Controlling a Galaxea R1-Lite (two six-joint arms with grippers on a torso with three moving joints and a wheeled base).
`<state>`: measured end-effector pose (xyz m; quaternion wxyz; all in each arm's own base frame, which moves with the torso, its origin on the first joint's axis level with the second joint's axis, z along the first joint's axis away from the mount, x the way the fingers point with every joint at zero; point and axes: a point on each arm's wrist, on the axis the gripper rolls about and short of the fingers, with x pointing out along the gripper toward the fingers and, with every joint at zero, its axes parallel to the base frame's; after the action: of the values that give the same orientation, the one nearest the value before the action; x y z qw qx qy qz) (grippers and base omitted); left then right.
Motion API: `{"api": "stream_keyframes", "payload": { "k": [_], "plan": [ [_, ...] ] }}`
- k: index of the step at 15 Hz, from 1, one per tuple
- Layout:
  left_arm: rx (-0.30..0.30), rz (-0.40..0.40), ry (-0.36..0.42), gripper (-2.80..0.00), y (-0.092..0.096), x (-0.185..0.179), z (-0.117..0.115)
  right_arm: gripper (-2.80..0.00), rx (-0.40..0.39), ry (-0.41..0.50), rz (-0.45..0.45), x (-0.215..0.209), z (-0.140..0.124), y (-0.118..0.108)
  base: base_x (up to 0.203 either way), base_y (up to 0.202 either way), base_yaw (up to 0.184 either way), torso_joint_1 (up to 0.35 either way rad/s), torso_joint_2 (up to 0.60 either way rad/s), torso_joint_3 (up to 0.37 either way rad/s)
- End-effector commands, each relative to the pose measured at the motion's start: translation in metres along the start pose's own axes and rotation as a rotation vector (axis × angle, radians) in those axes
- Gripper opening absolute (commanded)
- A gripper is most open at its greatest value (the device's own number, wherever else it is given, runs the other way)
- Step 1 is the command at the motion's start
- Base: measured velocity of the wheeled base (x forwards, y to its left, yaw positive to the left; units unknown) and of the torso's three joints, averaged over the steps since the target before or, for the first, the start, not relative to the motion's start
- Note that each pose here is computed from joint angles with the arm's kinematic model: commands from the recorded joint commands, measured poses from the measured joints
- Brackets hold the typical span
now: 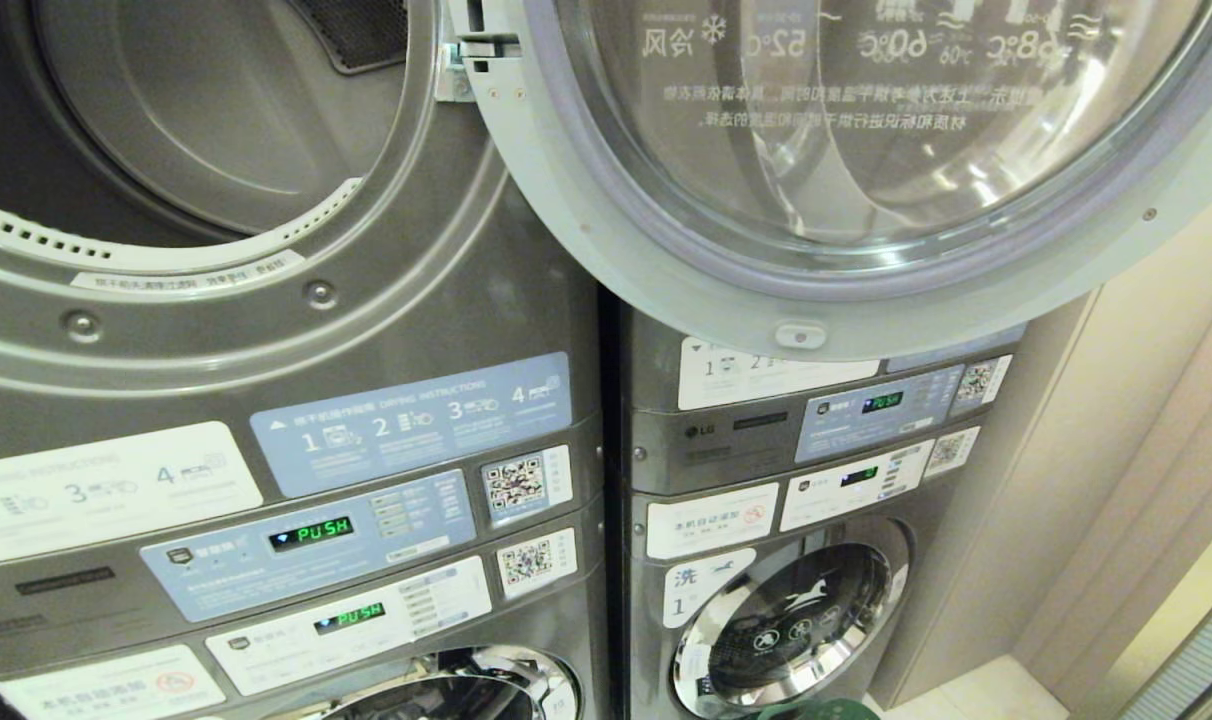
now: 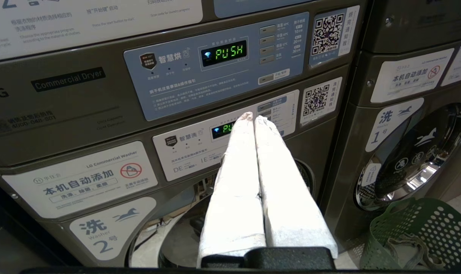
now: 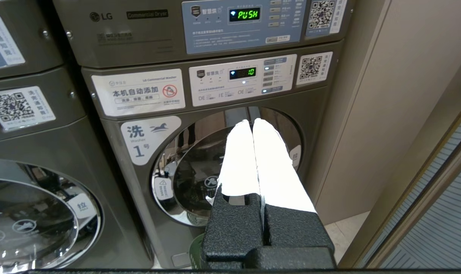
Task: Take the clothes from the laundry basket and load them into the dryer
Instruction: Take the clothes out of the basket
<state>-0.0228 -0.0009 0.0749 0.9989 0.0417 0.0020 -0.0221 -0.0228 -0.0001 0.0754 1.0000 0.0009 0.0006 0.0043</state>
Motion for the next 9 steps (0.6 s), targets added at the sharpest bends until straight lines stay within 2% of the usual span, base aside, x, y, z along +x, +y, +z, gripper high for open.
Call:
{"api": "stream_keyframes", "payload": {
  "k": [1,4,6,9],
  "plan": [
    [-0.005,0.001,0.000,-2.80,0.0000,0.0000,-0.0006,-2.80,0.000,0.000,0.001,0.0000,0.0000,0.0000,0.000,0.000,0.000,-0.060,0.14,0.073],
    [-0.031,0.029,-0.001,-2.80,0.0006,0.0000,-0.0003,-2.80,0.000,0.000,0.001,0.0000,0.0000,0.0000,0.000,0.000,0.000,-0.059,0.13,0.067],
    [-0.074,0.040,-0.002,-2.80,0.0009,0.0000,-0.0002,-2.80,0.000,0.000,0.001,0.0000,0.0000,0.0000,0.000,0.000,0.000,-0.061,0.14,0.058],
    [-0.077,0.043,-0.002,-2.80,0.0009,0.0000,-0.0002,-2.80,0.000,-0.001,0.001,0.0000,0.0001,0.0000,0.000,0.000,0.000,-0.061,0.14,0.073]
  ]
}}
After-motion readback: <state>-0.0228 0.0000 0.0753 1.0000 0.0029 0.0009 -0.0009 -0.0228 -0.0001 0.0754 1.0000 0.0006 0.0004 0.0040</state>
